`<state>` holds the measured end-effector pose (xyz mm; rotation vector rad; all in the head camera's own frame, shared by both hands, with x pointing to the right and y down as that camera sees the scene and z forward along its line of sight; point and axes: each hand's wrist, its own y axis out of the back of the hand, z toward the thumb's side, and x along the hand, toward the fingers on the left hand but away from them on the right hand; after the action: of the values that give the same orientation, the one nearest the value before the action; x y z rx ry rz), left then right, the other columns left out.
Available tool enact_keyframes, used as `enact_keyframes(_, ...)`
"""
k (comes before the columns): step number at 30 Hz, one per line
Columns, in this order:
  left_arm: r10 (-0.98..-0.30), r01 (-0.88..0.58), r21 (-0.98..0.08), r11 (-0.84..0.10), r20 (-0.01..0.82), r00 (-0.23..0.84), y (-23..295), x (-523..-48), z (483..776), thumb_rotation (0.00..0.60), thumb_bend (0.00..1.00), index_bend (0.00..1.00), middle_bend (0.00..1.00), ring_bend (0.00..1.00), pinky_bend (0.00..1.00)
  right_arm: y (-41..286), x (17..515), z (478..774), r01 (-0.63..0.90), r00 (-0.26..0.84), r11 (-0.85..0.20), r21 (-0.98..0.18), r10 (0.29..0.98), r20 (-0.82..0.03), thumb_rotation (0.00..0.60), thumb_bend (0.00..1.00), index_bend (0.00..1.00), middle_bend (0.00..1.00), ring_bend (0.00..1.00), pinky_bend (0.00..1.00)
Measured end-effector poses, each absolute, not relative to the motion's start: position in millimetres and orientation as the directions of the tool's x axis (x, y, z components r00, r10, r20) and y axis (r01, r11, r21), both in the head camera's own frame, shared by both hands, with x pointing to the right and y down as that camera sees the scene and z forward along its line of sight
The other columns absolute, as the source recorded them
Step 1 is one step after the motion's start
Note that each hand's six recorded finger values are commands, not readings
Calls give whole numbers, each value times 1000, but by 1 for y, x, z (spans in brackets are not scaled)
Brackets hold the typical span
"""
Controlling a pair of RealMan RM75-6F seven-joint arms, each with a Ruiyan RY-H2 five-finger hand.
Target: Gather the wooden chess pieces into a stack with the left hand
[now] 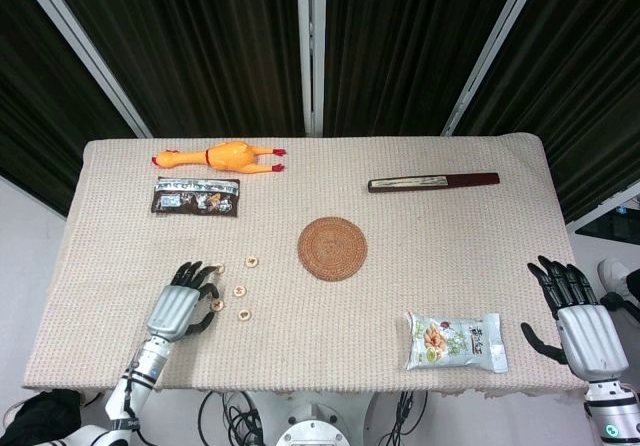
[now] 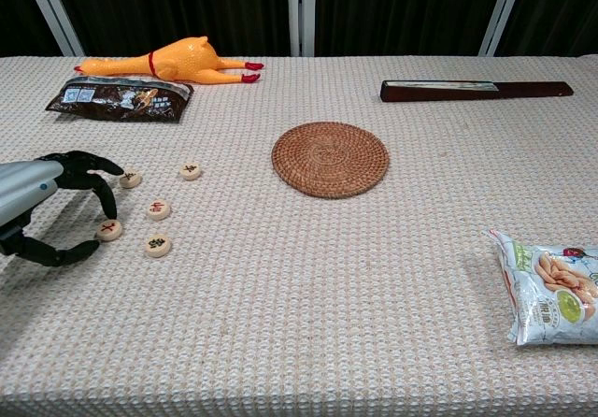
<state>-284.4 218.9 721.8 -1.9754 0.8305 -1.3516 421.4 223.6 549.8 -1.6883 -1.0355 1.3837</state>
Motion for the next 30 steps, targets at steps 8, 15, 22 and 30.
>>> enact_keyframes(8, -766, -172, -757, -630, 571, 294, 215, -280, 723, 600, 338, 431, 113, 0, 0, 223, 422, 548, 147, 101, -423, -894, 906, -412, 600, 253, 0, 0, 0, 0)
enact_keyframes(15, -762, -173, -751, -638, 581, 287, 215, -282, 725, 600, 344, 474, 113, 0, 0, 223, 422, 549, 146, 101, -425, -893, 905, -414, 600, 254, 0, 0, 0, 0)
enact_keyframes(22, -767, -178, -755, -631, 573, 288, 214, -281, 722, 600, 346, 490, 113, 0, 0, 224, 422, 548, 147, 100, -424, -894, 905, -413, 600, 253, 0, 0, 0, 0)
enact_keyframes(30, -795, -204, -778, -594, 529, 296, 191, -277, 703, 600, 347, 490, 113, 0, 0, 223, 422, 549, 147, 101, -427, -892, 904, -416, 600, 253, 0, 0, 0, 0)
